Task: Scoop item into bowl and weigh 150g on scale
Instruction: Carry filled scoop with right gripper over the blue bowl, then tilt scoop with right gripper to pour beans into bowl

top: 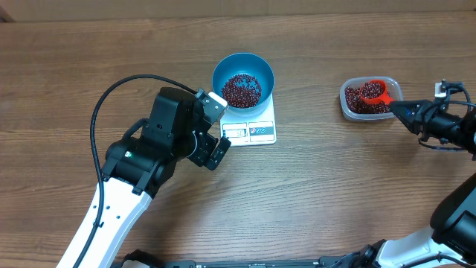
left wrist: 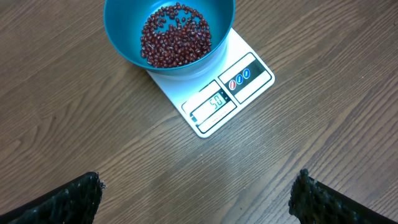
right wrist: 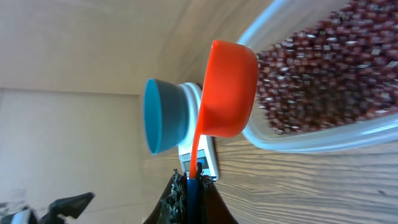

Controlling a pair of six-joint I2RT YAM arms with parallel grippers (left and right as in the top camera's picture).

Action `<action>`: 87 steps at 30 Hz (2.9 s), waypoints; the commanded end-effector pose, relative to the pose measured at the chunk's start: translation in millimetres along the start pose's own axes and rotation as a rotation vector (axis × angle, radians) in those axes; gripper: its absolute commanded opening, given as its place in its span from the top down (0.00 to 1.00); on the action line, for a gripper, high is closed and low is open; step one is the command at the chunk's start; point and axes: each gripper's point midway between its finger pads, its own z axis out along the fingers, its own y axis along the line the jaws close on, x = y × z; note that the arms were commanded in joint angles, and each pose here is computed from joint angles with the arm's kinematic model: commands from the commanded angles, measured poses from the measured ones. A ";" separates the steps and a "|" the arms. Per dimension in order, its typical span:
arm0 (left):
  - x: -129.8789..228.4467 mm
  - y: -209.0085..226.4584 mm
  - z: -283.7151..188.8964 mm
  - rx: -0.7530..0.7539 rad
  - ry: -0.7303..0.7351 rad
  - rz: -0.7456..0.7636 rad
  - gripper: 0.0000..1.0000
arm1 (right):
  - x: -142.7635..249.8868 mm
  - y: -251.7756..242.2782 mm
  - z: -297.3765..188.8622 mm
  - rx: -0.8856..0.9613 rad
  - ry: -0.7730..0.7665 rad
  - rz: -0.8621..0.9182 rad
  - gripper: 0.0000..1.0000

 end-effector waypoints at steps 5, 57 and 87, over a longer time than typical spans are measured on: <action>-10.4 -0.1 -8.4 0.007 -0.039 0.014 0.00 | -0.7 35.8 0.0 -0.206 -0.013 -0.048 0.96; -10.3 -0.1 -8.4 0.007 -0.039 0.014 0.00 | 96.1 175.0 230.9 0.117 0.181 -0.665 0.96; -10.4 0.0 -8.4 0.007 -0.039 0.014 0.00 | 114.6 193.5 218.2 0.332 0.140 -0.949 0.96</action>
